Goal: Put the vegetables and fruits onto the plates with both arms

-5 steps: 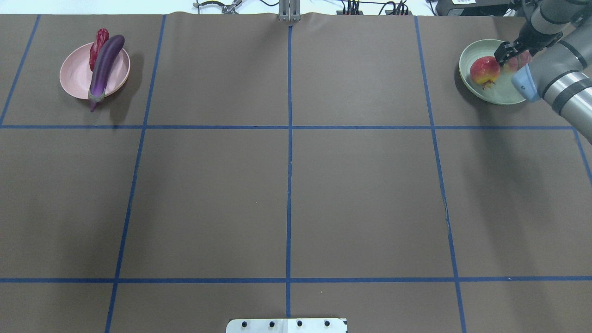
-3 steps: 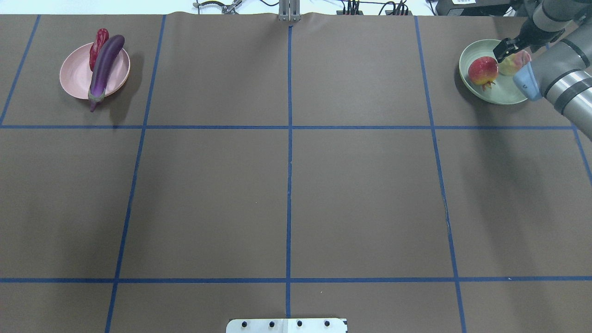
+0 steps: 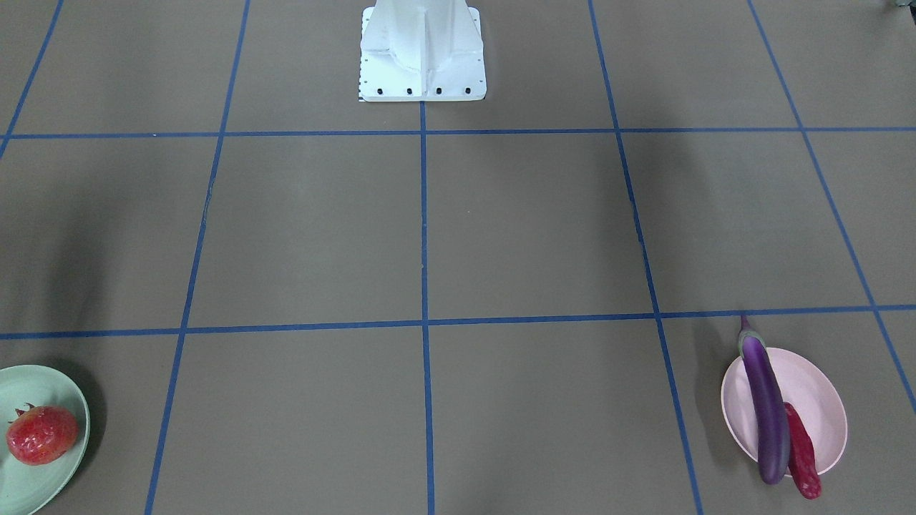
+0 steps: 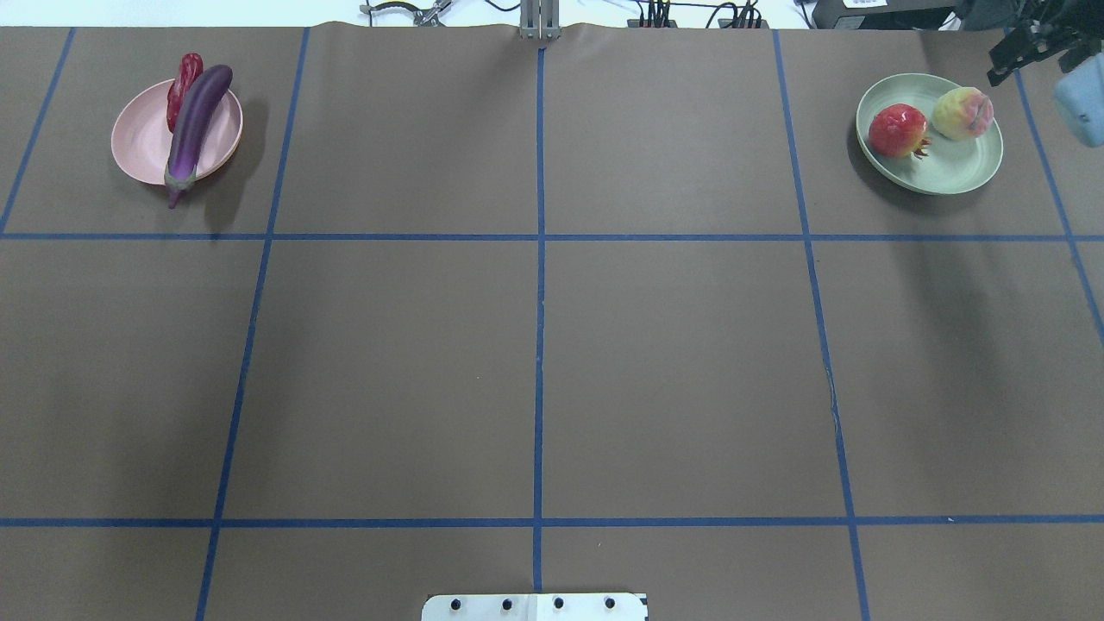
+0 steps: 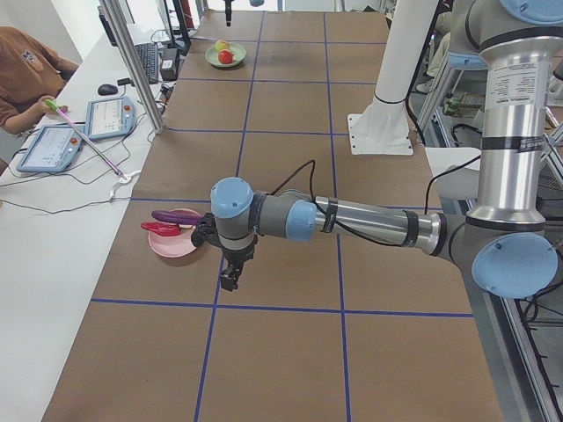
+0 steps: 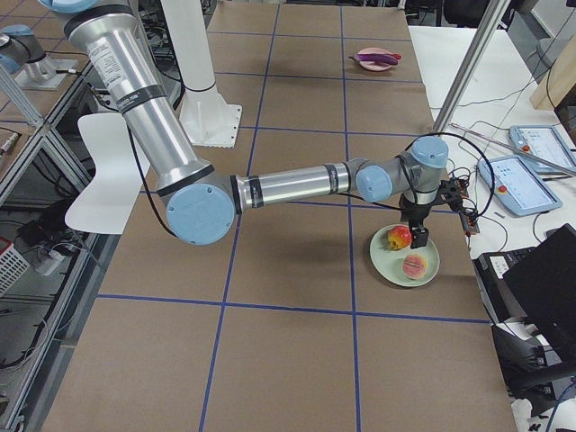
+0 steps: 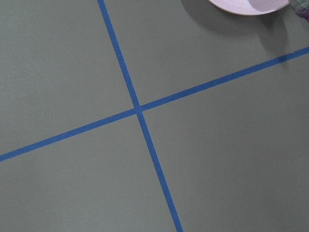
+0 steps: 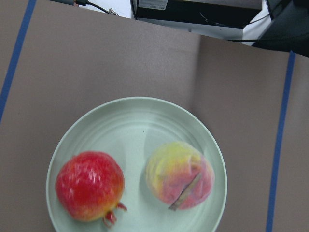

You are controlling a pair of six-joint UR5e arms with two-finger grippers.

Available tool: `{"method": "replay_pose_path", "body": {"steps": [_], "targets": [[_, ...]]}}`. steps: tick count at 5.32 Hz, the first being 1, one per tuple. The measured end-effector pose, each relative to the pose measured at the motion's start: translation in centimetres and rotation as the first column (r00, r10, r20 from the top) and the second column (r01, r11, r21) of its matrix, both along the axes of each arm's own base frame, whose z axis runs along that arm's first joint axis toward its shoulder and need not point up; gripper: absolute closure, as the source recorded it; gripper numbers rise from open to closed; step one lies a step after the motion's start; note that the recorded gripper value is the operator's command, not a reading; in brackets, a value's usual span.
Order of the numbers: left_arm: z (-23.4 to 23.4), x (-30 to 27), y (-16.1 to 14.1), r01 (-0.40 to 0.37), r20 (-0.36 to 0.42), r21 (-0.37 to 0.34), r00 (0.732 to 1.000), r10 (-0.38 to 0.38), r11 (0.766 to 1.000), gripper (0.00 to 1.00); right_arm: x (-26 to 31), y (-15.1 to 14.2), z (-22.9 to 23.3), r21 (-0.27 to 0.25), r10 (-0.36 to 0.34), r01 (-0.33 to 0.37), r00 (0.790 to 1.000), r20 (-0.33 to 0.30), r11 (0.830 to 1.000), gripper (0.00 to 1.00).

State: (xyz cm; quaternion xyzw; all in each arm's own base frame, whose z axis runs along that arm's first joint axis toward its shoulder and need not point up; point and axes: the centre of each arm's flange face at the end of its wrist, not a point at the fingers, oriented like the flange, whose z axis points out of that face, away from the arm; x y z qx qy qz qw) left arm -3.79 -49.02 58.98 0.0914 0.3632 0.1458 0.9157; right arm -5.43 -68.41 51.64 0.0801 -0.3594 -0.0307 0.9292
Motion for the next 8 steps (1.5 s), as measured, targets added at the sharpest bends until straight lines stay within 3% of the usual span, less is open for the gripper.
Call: {"method": "replay_pose_path", "body": {"steps": [1, 3, 4, 6, 8], "targets": [[0.0, -0.1, 0.0, -0.003, -0.002, 0.002, 1.0, 0.003, 1.0, 0.0, 3.4, 4.6, 2.1, -0.049, 0.016, -0.011, 0.996, 0.087, 0.999, 0.0], [0.2, -0.1, 0.2, -0.011, -0.006, -0.011, 1.0, 0.011, 1.0, 0.0, 5.9, 12.1, 6.0, -0.045, 0.033, -0.027, 0.992, 0.121, 0.999, 0.0], [0.5, -0.1, 0.3, -0.015, -0.006, -0.016, 1.0, 0.015, 1.0, 0.0, 6.8, 14.4, 8.3, -0.067, 0.049, -0.042, 0.992, 0.116, 0.997, 0.0], [2.0, -0.3, 0.4, -0.036, 0.002, -0.021, 0.999, 0.036, 0.999, 0.0, 11.0, 17.7, 10.1, -0.127, 0.126, -0.106, 0.978, 0.166, 0.986, 0.0], [2.2, -0.5, 0.4, -0.038, 0.006, -0.021, 0.999, 0.038, 0.999, 0.0, 11.1, 19.3, 7.4, -0.17, 0.135, -0.108, 0.978, 0.158, 0.979, 0.0]]}}
